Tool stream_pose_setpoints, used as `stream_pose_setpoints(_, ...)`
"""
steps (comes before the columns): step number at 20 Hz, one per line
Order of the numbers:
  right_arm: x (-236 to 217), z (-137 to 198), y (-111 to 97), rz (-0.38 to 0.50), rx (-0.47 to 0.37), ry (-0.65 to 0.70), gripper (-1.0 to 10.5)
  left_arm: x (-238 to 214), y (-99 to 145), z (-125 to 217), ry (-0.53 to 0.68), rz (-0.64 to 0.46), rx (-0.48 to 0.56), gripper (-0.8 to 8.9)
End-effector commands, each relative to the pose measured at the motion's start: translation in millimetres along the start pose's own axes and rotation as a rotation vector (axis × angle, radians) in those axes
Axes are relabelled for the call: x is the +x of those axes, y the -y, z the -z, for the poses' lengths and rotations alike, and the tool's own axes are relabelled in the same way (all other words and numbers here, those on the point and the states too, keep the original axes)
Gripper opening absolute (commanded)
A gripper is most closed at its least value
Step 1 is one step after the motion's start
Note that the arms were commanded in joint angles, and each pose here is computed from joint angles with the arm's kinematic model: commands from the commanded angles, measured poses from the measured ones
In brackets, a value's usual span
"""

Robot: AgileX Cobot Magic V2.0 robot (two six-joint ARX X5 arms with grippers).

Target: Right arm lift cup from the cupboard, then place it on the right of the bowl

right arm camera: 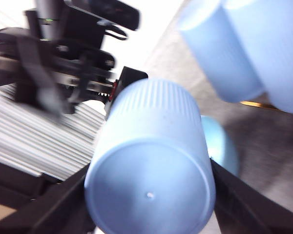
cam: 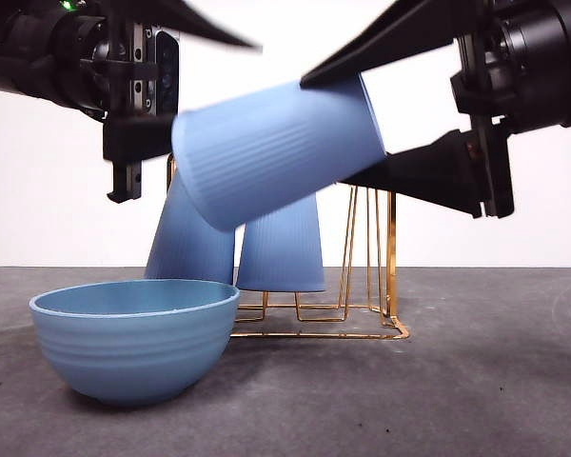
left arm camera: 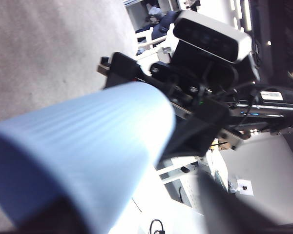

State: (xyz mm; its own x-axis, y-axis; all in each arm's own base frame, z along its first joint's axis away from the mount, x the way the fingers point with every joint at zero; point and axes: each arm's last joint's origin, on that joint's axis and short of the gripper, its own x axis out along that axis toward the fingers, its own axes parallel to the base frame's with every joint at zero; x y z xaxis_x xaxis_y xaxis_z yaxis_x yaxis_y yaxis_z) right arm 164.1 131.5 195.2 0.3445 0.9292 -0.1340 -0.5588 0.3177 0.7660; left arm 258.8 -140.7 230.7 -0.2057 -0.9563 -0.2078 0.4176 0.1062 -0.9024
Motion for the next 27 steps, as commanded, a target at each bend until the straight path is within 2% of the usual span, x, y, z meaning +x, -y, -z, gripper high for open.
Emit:
stream_pose_setpoints(1,3,3,2,0.013,0.024,-0.014,2.4,3,1,-2,-0.016,0.029,0.024,0.05)
stream_pose_setpoints(4,3,2,3,0.055,0.027,0.019,2.5,3,1,-2,-0.017,0.028,0.029,0.05)
stream_pose_setpoints(7,3,3,4,0.086,0.034,0.03,4.9,4,1,-2,-0.016,0.021,0.029,0.06)
stream_pose_setpoints(8,3,3,4,0.084,0.035,0.027,5.3,4,0,-2,-0.014,0.013,0.028,0.06)
stream_pose_setpoints(14,-8,-1,3,0.117,0.049,0.038,5.5,6,0,-2,0.006,-0.056,0.007,0.07)
stream_pose_setpoints(18,-30,-3,-4,0.212,0.064,0.08,5.4,15,4,-2,0.008,-0.143,0.0,0.08)
stream_pose_setpoints(21,-47,-4,-19,0.323,0.057,0.084,5.4,28,18,-7,-0.006,-0.264,0.011,0.08)
stream_pose_setpoints(27,-85,-15,-68,0.451,0.017,0.103,5.3,56,64,-19,-0.073,-0.512,0.111,0.08)
